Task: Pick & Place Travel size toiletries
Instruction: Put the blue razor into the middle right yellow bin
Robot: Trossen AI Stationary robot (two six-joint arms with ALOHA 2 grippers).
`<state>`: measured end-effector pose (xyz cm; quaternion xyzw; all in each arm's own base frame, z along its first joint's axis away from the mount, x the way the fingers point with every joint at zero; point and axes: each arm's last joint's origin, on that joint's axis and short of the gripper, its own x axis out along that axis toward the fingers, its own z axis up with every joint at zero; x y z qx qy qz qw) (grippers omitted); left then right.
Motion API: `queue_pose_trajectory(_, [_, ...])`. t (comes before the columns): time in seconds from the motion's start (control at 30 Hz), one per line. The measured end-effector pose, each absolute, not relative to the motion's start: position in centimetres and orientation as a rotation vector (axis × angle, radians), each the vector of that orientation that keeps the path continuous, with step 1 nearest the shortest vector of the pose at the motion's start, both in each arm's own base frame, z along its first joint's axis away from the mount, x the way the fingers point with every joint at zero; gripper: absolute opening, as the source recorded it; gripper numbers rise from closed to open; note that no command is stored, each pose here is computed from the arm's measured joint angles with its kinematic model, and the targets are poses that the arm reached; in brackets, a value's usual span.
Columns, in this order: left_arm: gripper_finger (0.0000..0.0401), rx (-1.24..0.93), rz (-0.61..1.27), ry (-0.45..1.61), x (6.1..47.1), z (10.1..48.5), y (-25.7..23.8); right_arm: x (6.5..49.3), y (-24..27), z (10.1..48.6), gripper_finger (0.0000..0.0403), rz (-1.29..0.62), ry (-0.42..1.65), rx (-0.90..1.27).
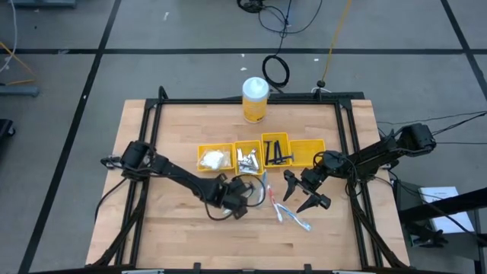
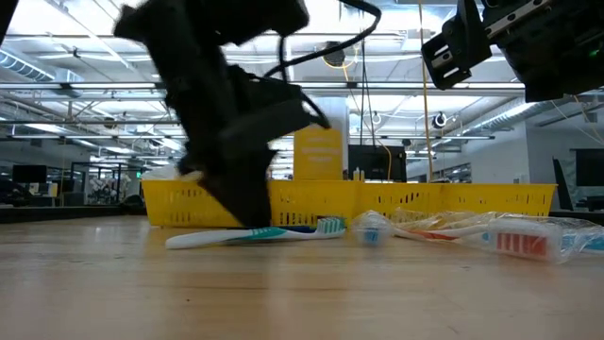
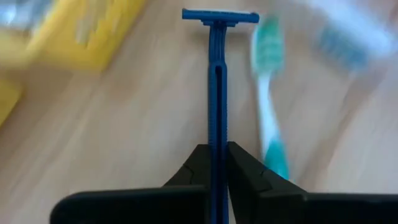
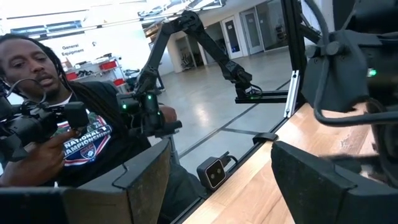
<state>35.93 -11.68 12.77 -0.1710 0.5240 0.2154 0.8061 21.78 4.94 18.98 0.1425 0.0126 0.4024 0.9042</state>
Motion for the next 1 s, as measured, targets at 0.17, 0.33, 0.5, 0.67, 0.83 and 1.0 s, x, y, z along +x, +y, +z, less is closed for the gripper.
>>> queue_pose_trajectory(0.17, [0.0011,-0.36,0.439,1.048,35.1,15.3,-12.8,21.8,4.9,19.0,0.0263,0.833,0.026,0.294])
queue_pose_trajectory(0.33, [0.0008,-0.333,0.433,0.916,34.2,18.1,-14.2,21.8,4.9,19.0,0.0263,0.83,0.025,0.292])
queue_pose_trajectory(0.5, [0.0012,-0.268,0.408,0.74,34.0,20.4,-15.4,21.8,4.9,19.0,0.0263,0.83,0.019,0.283])
queue_pose_trajectory(0.67, [0.0006,-0.248,0.336,0.537,36.1,22.2,-14.9,21.7,5.0,19.4,0.0263,0.839,-0.024,0.28])
queue_pose_trajectory(0.83, [0.0011,-0.305,0.317,0.414,38.7,23.2,-11.2,21.5,5.5,19.9,0.0263,0.87,-0.071,0.268])
queue_pose_trajectory(1.0, [0.0007,-0.373,0.362,0.386,40.0,23.5,-6.3,21.4,5.9,19.9,0.0263,0.888,-0.09,0.231])
